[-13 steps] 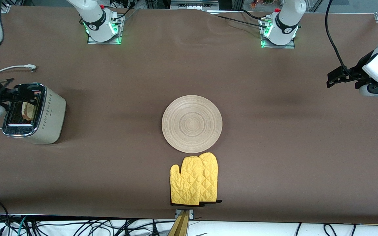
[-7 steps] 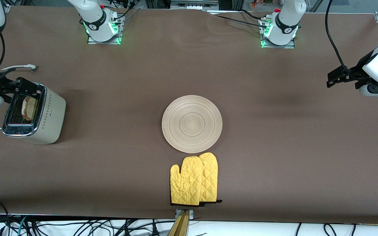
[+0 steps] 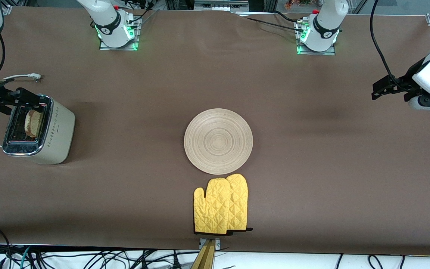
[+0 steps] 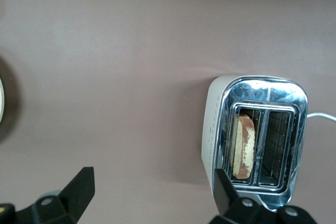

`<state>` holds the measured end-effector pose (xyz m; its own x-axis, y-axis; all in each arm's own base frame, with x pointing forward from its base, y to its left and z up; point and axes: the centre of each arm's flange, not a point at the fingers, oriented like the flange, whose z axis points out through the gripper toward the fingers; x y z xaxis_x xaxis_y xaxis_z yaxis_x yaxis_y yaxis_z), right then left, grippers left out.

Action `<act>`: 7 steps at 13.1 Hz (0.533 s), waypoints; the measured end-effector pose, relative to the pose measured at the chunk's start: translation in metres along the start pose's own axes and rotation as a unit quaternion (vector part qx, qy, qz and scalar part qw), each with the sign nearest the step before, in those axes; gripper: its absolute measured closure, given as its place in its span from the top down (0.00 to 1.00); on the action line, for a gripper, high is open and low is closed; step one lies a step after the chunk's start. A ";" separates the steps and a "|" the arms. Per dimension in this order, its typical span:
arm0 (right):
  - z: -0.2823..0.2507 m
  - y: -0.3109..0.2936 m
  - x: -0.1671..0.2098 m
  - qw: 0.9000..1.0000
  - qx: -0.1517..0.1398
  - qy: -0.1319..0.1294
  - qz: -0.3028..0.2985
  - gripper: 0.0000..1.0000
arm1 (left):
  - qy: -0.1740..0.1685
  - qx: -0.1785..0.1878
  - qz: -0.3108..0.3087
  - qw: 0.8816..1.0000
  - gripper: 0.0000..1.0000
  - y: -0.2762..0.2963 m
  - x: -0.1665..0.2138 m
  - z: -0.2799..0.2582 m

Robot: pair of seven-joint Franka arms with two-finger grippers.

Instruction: Move plate and put bread in toaster

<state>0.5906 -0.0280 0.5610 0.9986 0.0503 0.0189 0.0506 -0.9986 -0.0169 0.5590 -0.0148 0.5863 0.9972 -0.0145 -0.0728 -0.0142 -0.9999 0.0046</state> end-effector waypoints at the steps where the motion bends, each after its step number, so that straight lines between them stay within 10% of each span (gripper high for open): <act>1: 0.001 -0.001 0.000 1.000 0.000 -0.001 0.014 1.00 | 0.000 0.000 0.000 1.000 1.00 0.000 0.000 0.000; 7: 0.004 -0.001 0.000 0.999 0.000 -0.004 0.031 1.00 | 0.000 0.000 0.000 1.000 1.00 0.000 0.000 0.000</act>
